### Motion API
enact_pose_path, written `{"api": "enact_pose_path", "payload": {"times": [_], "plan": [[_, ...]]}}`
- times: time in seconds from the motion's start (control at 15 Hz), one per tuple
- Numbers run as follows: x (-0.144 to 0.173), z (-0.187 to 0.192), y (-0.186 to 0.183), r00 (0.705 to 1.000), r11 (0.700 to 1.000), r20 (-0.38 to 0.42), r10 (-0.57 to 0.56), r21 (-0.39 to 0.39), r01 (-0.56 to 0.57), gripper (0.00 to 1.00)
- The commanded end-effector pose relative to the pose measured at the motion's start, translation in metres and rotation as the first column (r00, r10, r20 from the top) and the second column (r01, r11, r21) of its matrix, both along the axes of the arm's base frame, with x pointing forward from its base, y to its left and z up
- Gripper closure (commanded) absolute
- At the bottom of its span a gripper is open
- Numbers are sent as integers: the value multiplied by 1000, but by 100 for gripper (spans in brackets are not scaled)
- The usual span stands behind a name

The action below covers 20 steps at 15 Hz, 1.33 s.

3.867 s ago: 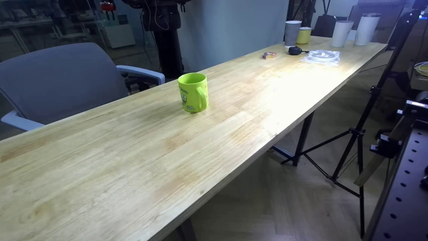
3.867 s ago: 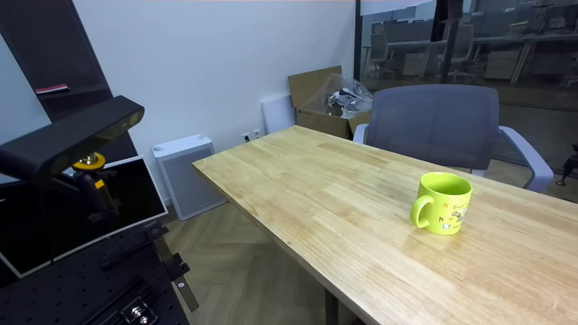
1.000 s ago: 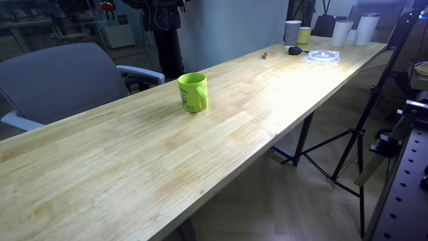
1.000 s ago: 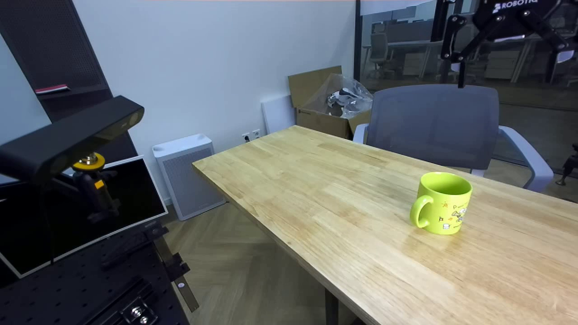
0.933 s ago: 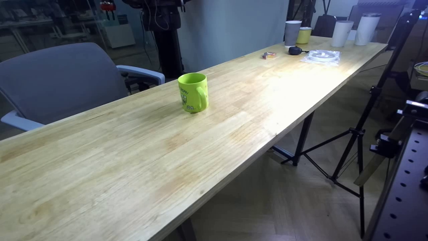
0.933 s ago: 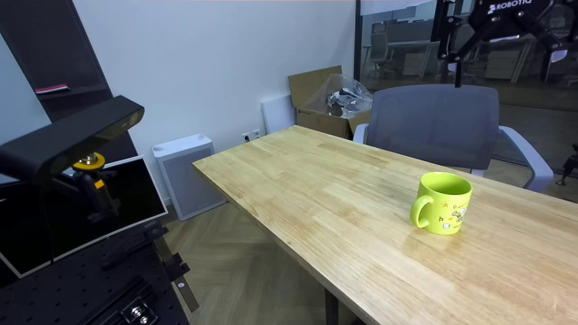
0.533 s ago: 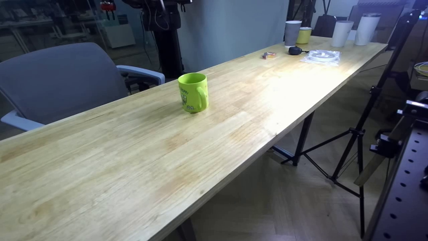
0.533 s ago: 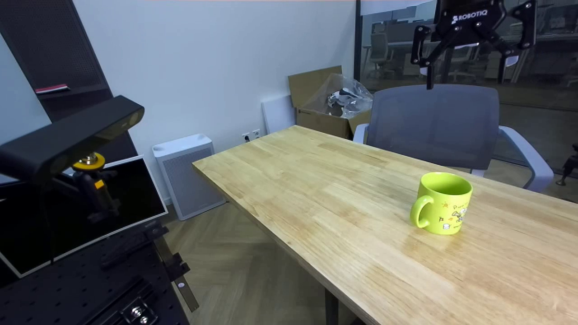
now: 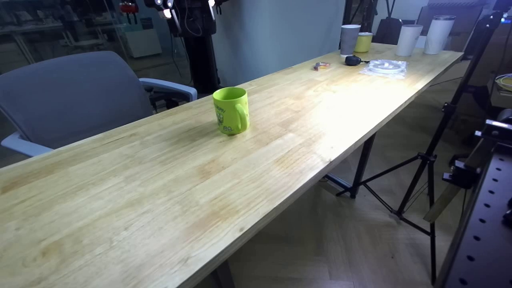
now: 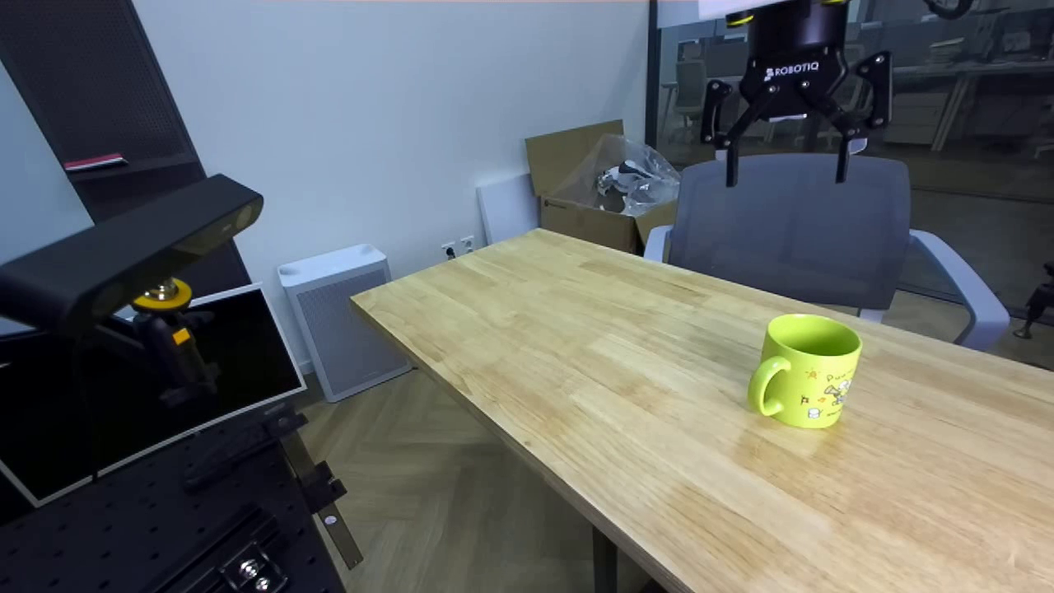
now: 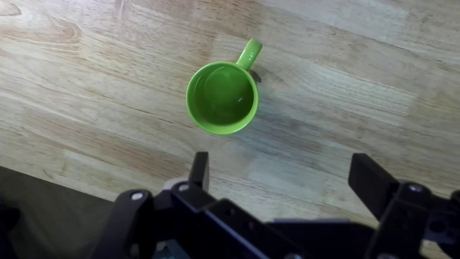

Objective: Move the cup to the left

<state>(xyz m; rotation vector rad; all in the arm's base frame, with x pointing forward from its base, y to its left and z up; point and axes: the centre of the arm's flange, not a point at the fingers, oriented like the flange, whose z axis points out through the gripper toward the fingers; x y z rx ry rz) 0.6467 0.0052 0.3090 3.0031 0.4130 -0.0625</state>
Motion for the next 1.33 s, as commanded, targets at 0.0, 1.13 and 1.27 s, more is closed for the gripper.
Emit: {"api": "enact_pose_path", "payload": {"times": [0.0,1.13,1.27], "plan": [[1,-10,5,1000,1000,-9,-26,-8,26,0],[-7,-63,-4,997,999,-57,-46,14,47,0],[-8,-71,-4,996,999,-70,-47,10,48,0]]}}
